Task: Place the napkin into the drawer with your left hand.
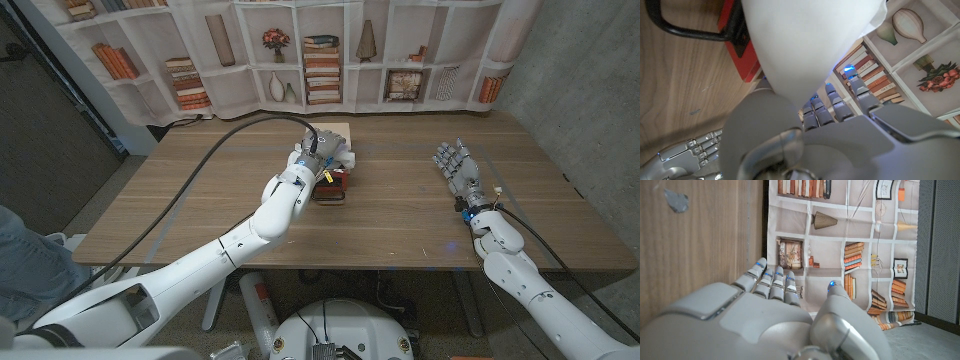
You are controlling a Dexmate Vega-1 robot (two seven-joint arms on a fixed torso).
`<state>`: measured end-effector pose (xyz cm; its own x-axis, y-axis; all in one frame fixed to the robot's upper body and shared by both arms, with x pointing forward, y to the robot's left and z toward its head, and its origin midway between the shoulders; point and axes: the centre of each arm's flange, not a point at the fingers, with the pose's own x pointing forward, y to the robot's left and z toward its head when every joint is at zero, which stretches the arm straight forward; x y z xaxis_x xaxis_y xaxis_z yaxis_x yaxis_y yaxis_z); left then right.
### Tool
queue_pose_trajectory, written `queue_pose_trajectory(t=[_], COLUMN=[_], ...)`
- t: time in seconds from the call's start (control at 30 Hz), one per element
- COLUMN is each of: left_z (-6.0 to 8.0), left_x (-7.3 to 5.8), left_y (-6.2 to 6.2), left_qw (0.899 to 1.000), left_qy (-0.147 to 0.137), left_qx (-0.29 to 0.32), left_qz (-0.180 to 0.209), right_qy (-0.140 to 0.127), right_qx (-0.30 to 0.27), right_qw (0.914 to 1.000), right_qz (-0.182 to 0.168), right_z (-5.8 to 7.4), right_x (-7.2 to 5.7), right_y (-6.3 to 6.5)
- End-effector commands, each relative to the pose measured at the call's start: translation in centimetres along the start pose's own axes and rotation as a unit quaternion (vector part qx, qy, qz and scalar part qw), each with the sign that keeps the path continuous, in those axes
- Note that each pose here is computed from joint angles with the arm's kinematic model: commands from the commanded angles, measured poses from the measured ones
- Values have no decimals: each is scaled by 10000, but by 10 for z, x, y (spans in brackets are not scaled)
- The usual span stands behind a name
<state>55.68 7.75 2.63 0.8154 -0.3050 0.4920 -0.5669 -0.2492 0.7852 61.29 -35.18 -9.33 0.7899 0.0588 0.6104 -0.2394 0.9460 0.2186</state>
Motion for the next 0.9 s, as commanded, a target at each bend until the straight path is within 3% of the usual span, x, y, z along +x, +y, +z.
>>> queue_pose_trajectory(t=[0.03, 0.9], left_z=[-5, -10], left_x=[5, 6], left_y=[5, 11], left_qw=[9994, 9971], left_qy=[105, 168], left_qx=[-292, -705], left_qz=[-152, -248], right_qy=[10, 3], right_qx=[3, -1], right_qw=[10000, 10000], right_qz=[-22, -7], right_z=[0, -1], right_x=[-1, -2], right_y=[-2, -2])
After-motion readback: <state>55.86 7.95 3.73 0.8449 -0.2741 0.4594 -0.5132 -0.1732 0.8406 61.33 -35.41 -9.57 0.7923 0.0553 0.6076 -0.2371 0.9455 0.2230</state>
